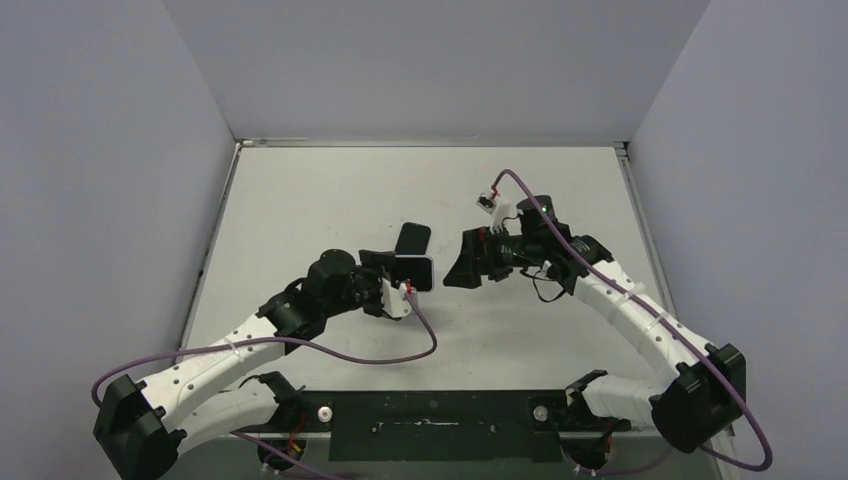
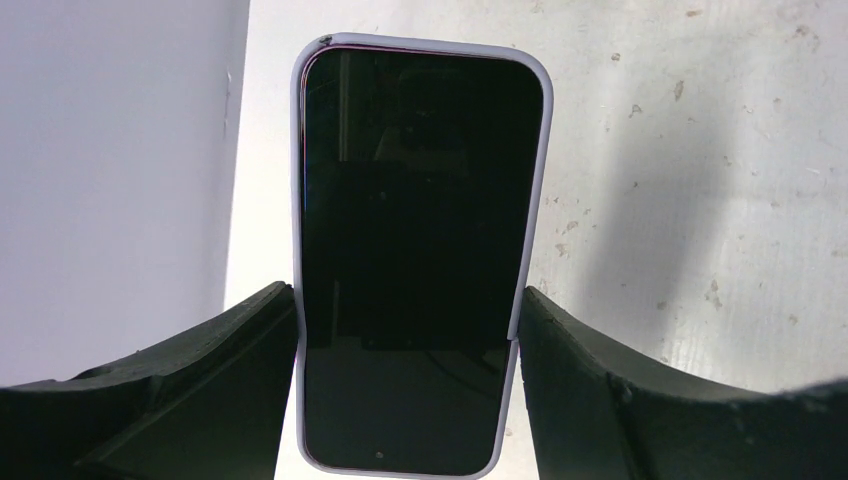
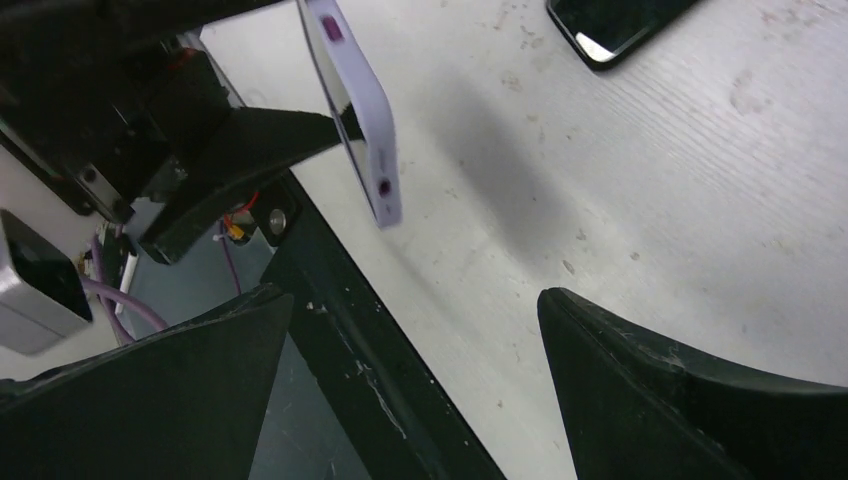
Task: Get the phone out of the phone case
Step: Adjust the phone.
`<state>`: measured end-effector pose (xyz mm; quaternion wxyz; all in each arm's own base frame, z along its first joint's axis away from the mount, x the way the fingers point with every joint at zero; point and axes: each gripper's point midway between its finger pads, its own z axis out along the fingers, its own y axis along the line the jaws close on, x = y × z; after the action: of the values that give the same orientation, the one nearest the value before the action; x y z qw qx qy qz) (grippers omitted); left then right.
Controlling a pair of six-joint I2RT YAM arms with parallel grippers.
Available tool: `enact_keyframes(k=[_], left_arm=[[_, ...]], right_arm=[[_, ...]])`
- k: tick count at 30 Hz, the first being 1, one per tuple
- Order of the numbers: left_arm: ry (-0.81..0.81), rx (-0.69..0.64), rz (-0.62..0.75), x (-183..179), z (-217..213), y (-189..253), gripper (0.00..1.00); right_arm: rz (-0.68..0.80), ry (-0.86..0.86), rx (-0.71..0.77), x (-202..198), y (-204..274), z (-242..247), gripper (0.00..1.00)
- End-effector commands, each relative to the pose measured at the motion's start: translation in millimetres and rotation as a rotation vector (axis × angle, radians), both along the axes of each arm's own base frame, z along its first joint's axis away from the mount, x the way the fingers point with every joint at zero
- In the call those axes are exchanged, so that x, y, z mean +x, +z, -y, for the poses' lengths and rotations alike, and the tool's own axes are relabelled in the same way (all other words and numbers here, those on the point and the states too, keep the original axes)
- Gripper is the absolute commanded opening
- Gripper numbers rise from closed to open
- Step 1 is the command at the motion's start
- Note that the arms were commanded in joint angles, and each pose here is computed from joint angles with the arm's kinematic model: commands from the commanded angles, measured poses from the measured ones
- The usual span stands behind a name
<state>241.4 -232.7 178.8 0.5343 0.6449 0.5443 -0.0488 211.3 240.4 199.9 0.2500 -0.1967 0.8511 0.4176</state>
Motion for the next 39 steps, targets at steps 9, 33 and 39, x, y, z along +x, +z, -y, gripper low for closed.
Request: enact_keyframes(k=[9, 33, 39], left_arm=[[-0.205, 0.094, 0.337, -12.4, 17.8, 57.4, 0.0], [-0.181, 0.022, 0.316, -29.4, 4.9, 67.2, 0.72], [0.114, -0.257, 0.178, -7.5, -4.9, 95.7, 0.97]], right_arm=[[0.015, 0.261, -0.034, -5.3, 14.8, -78.0, 0.99], [0.059, 0.258, 0.001, -14.9, 1.9, -88.1, 0.0], [0.153, 0.029, 0.103, 10.7, 11.3, -64.4, 0.0]])
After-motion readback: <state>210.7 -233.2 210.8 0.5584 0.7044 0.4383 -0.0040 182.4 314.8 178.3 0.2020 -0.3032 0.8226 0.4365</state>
